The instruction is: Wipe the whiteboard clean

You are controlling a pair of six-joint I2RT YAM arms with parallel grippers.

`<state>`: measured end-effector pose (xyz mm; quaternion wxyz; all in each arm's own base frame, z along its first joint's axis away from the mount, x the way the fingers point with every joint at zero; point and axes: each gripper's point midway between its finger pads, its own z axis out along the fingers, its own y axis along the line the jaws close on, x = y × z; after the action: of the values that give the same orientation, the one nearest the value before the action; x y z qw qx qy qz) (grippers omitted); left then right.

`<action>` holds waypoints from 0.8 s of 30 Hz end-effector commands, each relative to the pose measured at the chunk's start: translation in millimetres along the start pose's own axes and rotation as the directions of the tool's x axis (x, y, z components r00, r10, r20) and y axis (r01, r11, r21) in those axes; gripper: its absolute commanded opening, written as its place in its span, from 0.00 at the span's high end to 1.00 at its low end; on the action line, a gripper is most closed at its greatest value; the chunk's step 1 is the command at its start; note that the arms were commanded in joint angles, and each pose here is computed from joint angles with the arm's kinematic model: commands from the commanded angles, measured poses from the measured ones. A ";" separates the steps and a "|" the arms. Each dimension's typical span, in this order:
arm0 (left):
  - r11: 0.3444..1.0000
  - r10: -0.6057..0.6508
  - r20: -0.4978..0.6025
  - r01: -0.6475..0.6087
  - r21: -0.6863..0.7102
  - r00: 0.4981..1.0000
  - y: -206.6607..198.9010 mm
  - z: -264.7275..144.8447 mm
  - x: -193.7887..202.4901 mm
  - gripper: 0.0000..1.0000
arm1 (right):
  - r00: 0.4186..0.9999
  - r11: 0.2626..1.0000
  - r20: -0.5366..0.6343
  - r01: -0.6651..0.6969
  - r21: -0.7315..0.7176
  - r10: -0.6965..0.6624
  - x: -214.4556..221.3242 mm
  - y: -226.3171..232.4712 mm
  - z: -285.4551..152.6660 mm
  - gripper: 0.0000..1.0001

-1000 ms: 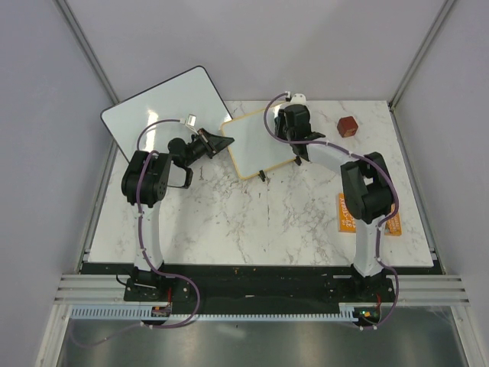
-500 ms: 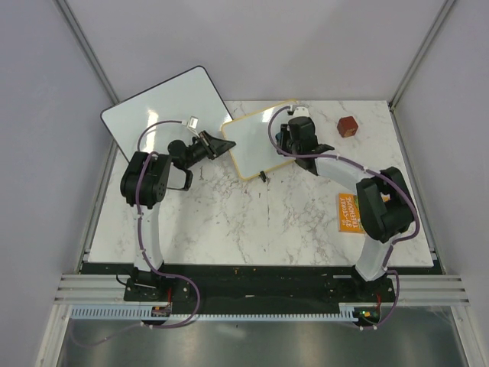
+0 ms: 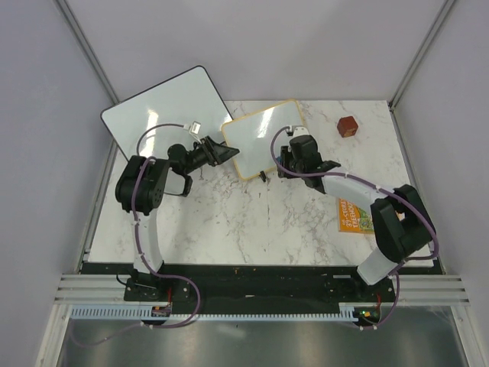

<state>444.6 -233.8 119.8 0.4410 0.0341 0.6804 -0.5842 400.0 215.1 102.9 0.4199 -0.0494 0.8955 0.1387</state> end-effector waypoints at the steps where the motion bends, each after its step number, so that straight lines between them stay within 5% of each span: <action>1: 0.993 0.120 0.044 -0.120 0.002 0.992 -25.4 -11.4 -17.1 0.24 | 0.999 0.998 -0.036 -0.002 -0.056 0.000 23.1 11.9 -29.0 0.70; 8: 0.952 0.126 0.023 -0.114 -0.283 0.992 8.4 -37.5 -9.7 0.16 | 0.984 0.999 -0.179 -0.008 -0.053 -0.001 107.5 10.2 -42.4 0.30; 15: 0.868 0.183 -0.017 -0.170 -0.466 0.983 28.0 -55.8 -11.4 0.15 | 0.971 1.000 -0.238 0.011 -0.020 -0.016 138.1 10.5 -30.2 0.21; 24: 0.779 0.247 -0.040 -0.223 -0.586 0.968 39.4 -71.9 -18.2 0.01 | 0.994 0.996 -0.070 0.083 0.045 -0.080 60.9 20.0 -5.0 0.29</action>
<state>434.3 -167.2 93.8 0.4893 -0.0427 0.8034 -0.3366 313.9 225.4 30.1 0.3349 -0.0851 0.9313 0.1154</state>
